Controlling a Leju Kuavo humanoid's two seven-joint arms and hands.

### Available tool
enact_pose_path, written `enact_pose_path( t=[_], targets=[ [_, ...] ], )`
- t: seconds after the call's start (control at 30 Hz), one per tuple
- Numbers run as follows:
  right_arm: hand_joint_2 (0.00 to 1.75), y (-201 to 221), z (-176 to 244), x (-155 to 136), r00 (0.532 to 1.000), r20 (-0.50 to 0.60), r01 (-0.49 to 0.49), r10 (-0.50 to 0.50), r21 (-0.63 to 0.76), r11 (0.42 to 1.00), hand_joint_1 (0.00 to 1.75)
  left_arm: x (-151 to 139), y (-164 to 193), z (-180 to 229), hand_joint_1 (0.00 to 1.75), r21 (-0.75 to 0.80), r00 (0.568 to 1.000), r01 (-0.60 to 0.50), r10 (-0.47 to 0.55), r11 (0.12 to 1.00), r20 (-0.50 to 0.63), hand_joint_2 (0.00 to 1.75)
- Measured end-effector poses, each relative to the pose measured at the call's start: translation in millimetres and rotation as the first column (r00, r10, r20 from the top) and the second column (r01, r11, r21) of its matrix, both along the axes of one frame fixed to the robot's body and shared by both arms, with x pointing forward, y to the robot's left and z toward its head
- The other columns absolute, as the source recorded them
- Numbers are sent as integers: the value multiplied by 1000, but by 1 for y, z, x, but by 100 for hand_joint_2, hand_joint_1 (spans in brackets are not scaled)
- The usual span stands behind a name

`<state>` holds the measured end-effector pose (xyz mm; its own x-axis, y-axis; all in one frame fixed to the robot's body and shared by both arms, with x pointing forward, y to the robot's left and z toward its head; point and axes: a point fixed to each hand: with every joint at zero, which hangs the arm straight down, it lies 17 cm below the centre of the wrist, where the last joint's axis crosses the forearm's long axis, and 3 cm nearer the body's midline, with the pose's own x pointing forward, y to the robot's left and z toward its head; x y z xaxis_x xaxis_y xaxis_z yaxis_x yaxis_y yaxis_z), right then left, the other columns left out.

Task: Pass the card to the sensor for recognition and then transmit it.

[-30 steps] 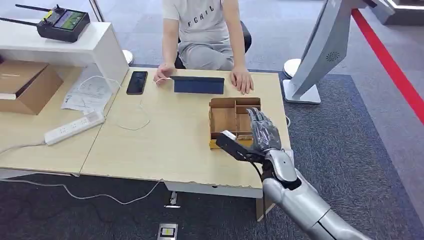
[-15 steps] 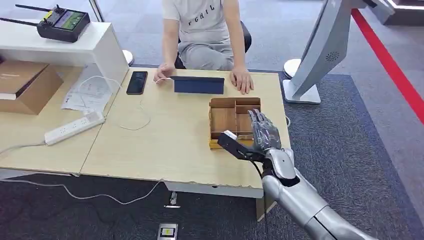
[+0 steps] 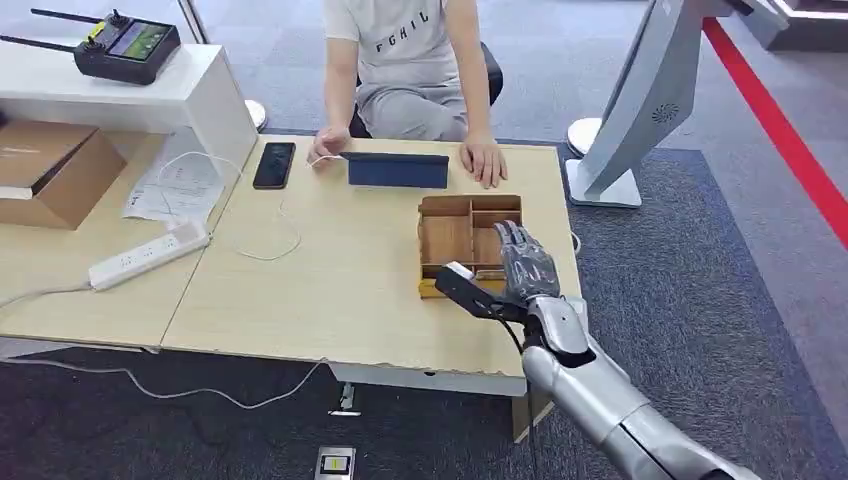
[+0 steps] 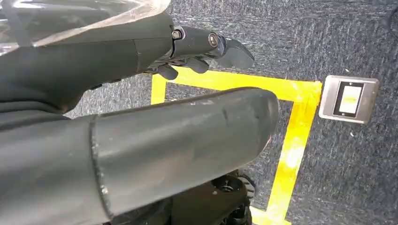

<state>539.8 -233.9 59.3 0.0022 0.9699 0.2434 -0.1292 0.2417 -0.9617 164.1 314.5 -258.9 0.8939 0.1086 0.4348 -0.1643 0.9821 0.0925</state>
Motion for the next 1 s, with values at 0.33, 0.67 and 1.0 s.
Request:
enact_pose_path(
  t=[0.33, 0.67, 1.0],
  targets=[
    [175, -10, -11, 0, 999, -27, 21, -21, -18, 1000, 0, 1, 0, 1, 0, 0, 1000, 2, -2, 1000, 6, 0],
    [175, -13, -19, -1, 999, -44, 20, -22, -29, 999, 0, 1, -1, 1, 0, -2, 1000, 6, -5, 1000, 6, 0],
    [175, -16, -17, 2, 999, -44, 23, -24, -35, 999, 0, -2, -1, 0, 0, -4, 1000, -1, 1, 1000, 1, 0]
  ],
)
